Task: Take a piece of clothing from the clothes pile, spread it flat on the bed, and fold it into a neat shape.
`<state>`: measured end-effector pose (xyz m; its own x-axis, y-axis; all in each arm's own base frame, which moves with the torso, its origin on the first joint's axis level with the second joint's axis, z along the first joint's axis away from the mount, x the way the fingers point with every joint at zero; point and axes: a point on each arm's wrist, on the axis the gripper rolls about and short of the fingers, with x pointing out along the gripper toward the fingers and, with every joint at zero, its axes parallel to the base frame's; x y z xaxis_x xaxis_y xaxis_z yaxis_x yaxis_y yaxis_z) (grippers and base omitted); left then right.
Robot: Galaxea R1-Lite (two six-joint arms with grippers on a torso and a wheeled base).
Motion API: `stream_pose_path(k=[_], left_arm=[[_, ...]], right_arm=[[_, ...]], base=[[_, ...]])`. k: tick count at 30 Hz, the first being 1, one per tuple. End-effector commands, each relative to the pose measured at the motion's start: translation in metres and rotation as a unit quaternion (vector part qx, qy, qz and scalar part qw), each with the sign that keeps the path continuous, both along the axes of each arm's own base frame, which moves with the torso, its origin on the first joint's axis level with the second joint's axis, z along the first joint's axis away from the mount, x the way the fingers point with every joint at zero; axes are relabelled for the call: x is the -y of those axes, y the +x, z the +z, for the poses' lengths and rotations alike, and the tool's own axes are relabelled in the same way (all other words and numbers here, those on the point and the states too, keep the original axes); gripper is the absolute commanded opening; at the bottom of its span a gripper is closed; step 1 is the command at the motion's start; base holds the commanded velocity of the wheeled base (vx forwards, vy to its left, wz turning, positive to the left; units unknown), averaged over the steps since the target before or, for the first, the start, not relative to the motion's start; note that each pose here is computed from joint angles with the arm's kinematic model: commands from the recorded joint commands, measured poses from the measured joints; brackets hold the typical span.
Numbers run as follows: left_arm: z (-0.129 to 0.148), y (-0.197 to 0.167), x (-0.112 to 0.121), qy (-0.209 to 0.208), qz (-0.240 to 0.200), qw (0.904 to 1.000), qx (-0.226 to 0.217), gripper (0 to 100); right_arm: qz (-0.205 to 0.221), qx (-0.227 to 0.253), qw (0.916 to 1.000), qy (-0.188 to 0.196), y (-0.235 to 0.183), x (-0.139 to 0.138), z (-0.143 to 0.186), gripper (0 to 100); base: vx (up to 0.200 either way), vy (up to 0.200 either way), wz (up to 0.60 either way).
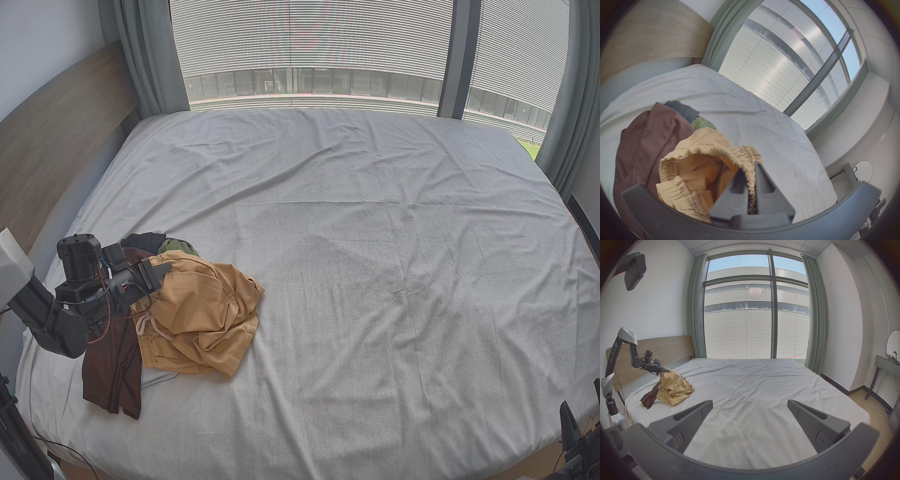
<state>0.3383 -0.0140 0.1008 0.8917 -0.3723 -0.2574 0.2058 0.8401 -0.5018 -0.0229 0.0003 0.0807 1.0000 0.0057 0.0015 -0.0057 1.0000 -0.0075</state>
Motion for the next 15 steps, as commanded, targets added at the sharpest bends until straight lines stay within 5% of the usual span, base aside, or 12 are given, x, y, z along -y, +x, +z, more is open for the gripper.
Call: stream_pose_path(k=[1,15], left_arm=[[0.023,-0.013,0.015,-0.006,-0.019,0.9991,0.037,0],[0.037,-0.021,0.034,-0.009,-0.056,0.9963,0.065,0]], right_arm=[[0.0,-0.001,1.0,0.0,0.0,0.0,-0.005,100],[0.0,-0.001,1.0,0.0,0.0,0.0,-0.005,100]], base=[[0.0,0.0,0.0],[0.0,0.0,0.0]])
